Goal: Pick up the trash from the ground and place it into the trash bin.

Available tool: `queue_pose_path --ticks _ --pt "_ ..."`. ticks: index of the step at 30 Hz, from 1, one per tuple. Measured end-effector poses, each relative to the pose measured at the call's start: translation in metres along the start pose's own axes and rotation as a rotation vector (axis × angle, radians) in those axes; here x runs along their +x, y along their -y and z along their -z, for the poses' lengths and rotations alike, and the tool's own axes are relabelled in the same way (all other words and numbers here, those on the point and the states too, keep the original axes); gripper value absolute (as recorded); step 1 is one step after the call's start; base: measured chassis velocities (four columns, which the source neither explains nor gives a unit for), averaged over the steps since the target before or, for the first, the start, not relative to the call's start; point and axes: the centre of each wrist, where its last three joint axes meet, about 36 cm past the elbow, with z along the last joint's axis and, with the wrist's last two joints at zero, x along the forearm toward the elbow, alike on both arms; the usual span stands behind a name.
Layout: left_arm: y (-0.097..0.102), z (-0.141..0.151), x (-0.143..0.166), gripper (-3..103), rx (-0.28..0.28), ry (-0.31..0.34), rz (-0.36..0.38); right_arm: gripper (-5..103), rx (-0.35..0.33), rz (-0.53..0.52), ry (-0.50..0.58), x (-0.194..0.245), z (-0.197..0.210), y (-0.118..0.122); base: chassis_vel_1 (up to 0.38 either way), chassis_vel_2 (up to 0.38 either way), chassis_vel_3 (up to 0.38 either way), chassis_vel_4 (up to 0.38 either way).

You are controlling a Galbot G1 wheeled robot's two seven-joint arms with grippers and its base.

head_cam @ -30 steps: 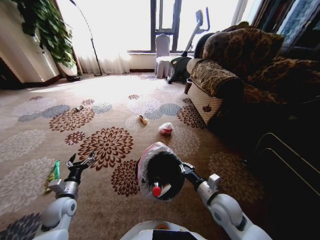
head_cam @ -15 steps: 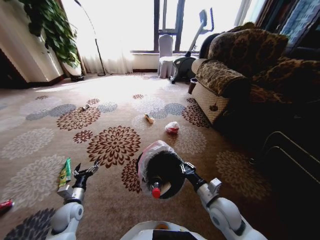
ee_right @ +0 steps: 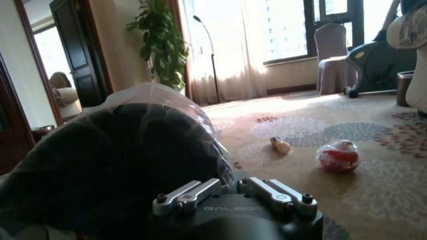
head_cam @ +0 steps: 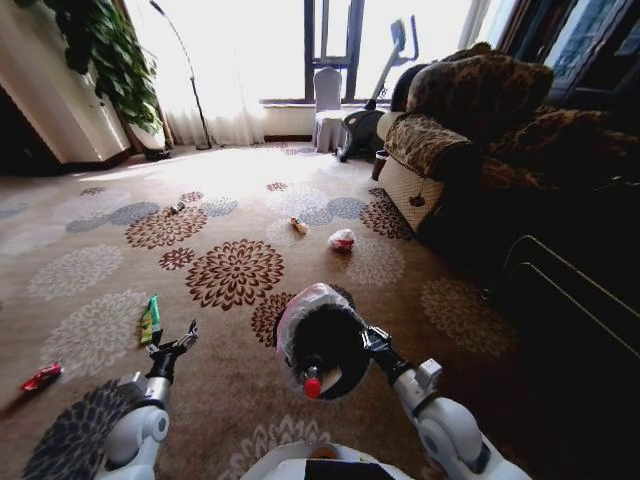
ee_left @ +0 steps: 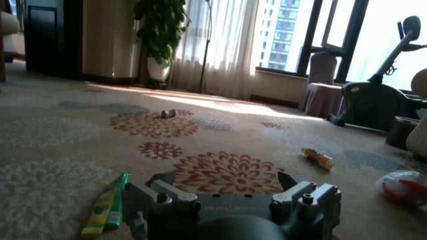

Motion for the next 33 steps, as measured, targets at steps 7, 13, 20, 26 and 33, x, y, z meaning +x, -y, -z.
queue_pose_path --ticks 7,13,20,26,33 --pt "0.003 -0.002 0.000 100 0.004 -0.001 -0.011 0 0.004 -0.007 0.003 0.002 -0.003 0.000 0.267 -0.029 -0.235 0.033" --pt "0.006 -0.002 -0.001 100 0.008 0.001 -0.021 0 -0.005 -0.010 0.017 0.002 -0.005 -0.002 0.067 0.158 -0.050 -0.140" --pt "0.007 -0.004 0.000 100 0.011 -0.002 -0.019 0 -0.001 -0.014 0.017 0.003 -0.006 -0.003 0.003 0.039 -0.001 -0.019" --pt "0.002 -0.013 0.000 100 0.013 -0.023 -0.001 0 0.003 -0.014 0.013 0.004 -0.008 -0.004 0.000 0.000 0.000 0.000" --pt "-0.005 -0.021 -0.002 100 0.009 -0.038 0.013 0 0.004 -0.018 0.015 0.006 -0.010 -0.003 0.078 0.072 -0.091 -0.084"
